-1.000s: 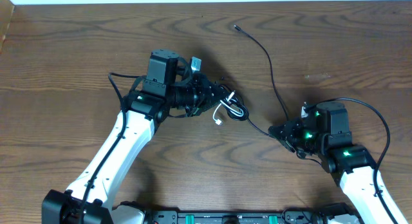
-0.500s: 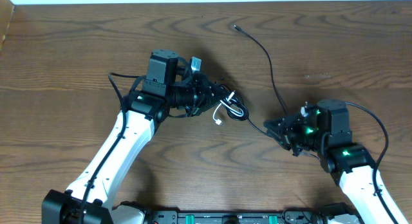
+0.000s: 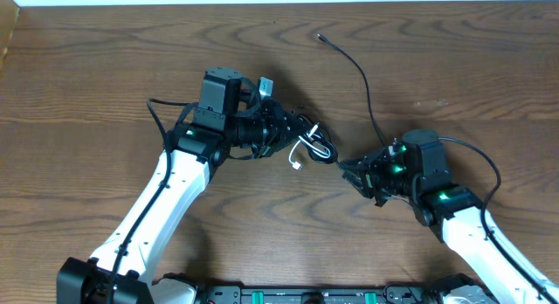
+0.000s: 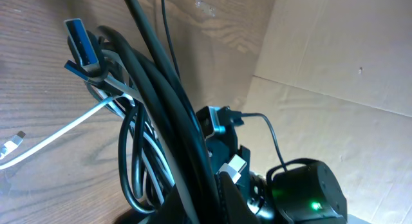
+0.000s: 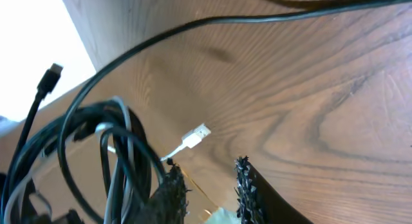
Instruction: Untangle cables
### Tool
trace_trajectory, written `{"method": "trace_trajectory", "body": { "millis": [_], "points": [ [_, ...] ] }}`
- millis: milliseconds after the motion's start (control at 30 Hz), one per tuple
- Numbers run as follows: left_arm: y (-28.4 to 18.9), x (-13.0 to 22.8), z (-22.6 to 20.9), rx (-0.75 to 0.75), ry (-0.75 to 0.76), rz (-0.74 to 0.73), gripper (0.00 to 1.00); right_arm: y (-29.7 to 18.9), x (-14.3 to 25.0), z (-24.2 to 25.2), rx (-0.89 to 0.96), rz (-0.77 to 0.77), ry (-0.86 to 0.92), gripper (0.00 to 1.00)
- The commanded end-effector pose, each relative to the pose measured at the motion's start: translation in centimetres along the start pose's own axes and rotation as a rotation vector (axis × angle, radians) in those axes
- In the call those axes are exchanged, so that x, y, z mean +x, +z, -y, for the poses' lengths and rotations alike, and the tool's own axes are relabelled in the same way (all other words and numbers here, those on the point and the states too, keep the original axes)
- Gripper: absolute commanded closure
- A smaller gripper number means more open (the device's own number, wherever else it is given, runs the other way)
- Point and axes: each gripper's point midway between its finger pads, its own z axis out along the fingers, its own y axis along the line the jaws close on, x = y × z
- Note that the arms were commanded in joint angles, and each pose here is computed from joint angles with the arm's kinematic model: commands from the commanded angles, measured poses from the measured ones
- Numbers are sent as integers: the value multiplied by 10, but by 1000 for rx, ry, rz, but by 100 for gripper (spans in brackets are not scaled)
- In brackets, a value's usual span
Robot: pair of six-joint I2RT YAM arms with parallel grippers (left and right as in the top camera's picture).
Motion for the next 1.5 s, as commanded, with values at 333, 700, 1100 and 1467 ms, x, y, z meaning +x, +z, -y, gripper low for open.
{"method": "trace_trajectory", "body": {
  "millis": [333,700,1100,1467],
  "points": [
    [-3,2,7,19,2,-9,92,3,6,-17,-58,-40,-15,77],
    [-3,2,7,19,-66,-9,92,10,22,-21,-64,-70,-44,73],
    [-3,2,7,19,-189,-11,92,19,31,-16,-39,-24,41,71],
    [5,-2,0,-30,-337,62,92,20,36,-20,-47,-54,245,71]
  ]
}}
